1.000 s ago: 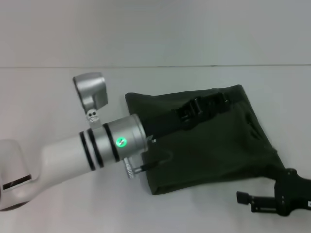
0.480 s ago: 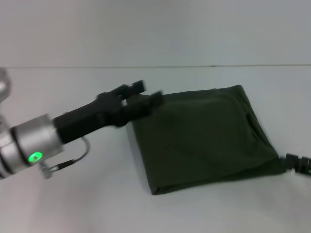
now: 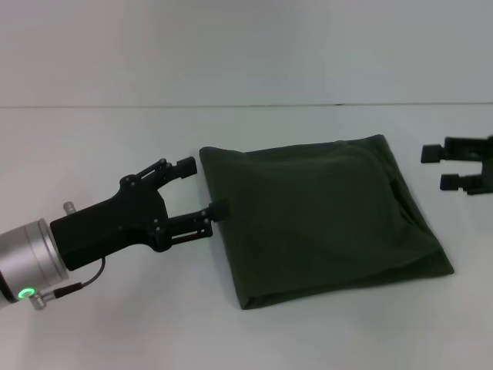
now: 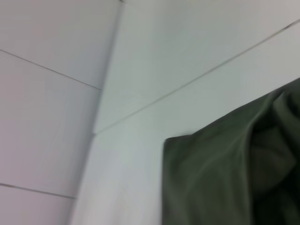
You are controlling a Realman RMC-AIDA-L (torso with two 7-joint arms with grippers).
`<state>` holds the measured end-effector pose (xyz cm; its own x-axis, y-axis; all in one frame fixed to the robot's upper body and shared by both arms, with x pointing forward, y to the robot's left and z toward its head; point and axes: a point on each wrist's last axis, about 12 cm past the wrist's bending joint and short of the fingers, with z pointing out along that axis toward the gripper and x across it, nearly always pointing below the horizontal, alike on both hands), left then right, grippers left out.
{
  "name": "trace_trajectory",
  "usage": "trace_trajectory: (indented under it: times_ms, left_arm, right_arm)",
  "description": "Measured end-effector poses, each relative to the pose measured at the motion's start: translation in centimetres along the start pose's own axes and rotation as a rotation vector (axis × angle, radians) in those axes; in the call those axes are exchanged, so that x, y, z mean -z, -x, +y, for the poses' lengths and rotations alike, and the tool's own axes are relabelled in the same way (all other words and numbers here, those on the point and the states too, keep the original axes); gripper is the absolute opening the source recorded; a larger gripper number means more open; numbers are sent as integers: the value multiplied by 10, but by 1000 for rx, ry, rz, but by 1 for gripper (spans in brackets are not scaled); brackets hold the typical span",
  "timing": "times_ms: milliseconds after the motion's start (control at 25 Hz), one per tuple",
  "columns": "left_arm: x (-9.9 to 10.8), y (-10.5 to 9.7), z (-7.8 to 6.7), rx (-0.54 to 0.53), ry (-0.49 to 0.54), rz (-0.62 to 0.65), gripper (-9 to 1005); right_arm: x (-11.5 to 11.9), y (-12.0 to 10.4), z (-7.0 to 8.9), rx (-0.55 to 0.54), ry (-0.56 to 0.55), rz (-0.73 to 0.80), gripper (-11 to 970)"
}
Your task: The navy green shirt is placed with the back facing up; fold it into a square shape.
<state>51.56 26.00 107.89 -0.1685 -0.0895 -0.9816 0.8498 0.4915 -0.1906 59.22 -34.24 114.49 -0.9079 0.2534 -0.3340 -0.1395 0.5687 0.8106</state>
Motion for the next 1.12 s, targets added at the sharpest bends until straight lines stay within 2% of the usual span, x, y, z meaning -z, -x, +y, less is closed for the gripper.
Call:
trace_trajectory:
  times_ms: [280, 520, 760, 1120]
  left_arm:
    - [14, -5, 6, -64, 36, 63, 950]
    - [28, -15, 6, -138, 54, 139, 948]
    - [36, -19, 5, -159, 82, 137, 947]
    - [38, -22, 5, -160, 98, 144, 947]
  right_arm:
    - [-24, 41, 27, 60, -218, 56, 945]
    - [-51, 51, 46, 118, -268, 78, 937]
    - [-78, 50, 51, 146, -282, 75, 920]
    - [-108, 43, 44, 167, -312, 0, 894]
